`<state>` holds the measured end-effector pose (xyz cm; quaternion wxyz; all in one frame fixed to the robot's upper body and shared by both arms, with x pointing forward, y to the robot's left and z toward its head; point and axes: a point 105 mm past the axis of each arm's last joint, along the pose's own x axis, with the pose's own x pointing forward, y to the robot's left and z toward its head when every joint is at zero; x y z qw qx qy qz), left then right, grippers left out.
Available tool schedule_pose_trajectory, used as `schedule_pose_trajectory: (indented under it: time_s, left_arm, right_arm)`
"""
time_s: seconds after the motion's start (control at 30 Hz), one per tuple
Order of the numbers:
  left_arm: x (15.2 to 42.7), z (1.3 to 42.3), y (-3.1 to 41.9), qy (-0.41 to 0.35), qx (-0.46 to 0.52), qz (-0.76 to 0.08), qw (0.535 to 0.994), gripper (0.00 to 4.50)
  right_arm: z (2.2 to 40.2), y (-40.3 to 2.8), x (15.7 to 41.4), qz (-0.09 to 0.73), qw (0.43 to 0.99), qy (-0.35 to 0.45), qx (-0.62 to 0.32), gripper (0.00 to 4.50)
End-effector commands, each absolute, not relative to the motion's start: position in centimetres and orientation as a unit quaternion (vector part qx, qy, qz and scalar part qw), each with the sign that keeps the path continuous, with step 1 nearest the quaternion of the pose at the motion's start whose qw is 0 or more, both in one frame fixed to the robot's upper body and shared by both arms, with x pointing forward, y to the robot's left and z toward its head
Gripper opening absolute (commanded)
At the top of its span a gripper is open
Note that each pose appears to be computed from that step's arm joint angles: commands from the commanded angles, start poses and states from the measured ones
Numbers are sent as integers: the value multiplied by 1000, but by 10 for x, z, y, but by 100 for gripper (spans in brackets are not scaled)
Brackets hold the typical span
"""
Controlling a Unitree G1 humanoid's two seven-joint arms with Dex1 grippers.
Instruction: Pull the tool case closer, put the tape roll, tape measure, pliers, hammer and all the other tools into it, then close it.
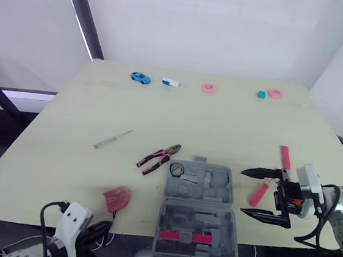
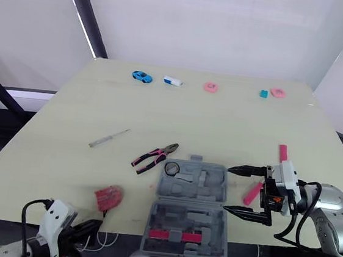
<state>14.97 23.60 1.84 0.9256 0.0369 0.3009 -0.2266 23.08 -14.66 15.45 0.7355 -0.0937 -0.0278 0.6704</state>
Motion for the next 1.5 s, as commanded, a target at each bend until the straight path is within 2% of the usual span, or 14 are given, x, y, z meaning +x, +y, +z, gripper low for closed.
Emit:
schedule_pose_trajectory:
  time_s: [0.03,0.13,0.17,0.3,0.33,0.37,0.4,0.47,0.5,0.53,0.6,0.83,1.17,1.5]
  left_arm:
    - [149,28,235,284,44,-228,930,3]
    - [152,30,236,278,30,-221,934,3]
    - [153,31,235,275,21,-222,935,44]
    - [152,41,230,255,23,-255,933,127]
    - [150,44,232,250,31,-265,931,187]
    - [150,46,234,248,36,-270,930,195]
    - [149,48,235,245,40,-278,928,226]
    - [145,59,230,213,57,-334,916,320]
    - [143,62,231,203,80,-361,907,338]
    - [144,63,234,196,102,-380,898,384]
    - [149,65,241,185,129,-394,891,445]
    - [176,69,256,146,171,-399,889,445]
    - [201,50,270,159,216,-415,869,445]
    - [216,25,261,184,201,-431,860,445]
  right_arm:
    - [160,-144,230,677,728,-44,-103,450]
    - [161,-142,230,679,726,-45,-102,450]
    - [161,-142,230,679,726,-45,-102,450]
    - [161,-143,232,676,728,-45,-104,450]
    - [161,-142,232,675,729,-46,-104,450]
    - [161,-142,232,674,730,-47,-104,450]
    - [160,-142,232,674,730,-47,-104,450]
    - [160,-141,233,671,733,-50,-102,450]
    - [160,-140,233,669,735,-52,-101,450]
    - [160,-140,234,668,736,-53,-100,450]
    - [160,-139,234,667,737,-55,-100,450]
    - [158,-138,232,662,741,-57,-102,450]
    - [159,-136,231,658,744,-62,-100,450]
    - [159,-138,232,652,749,-62,-103,450]
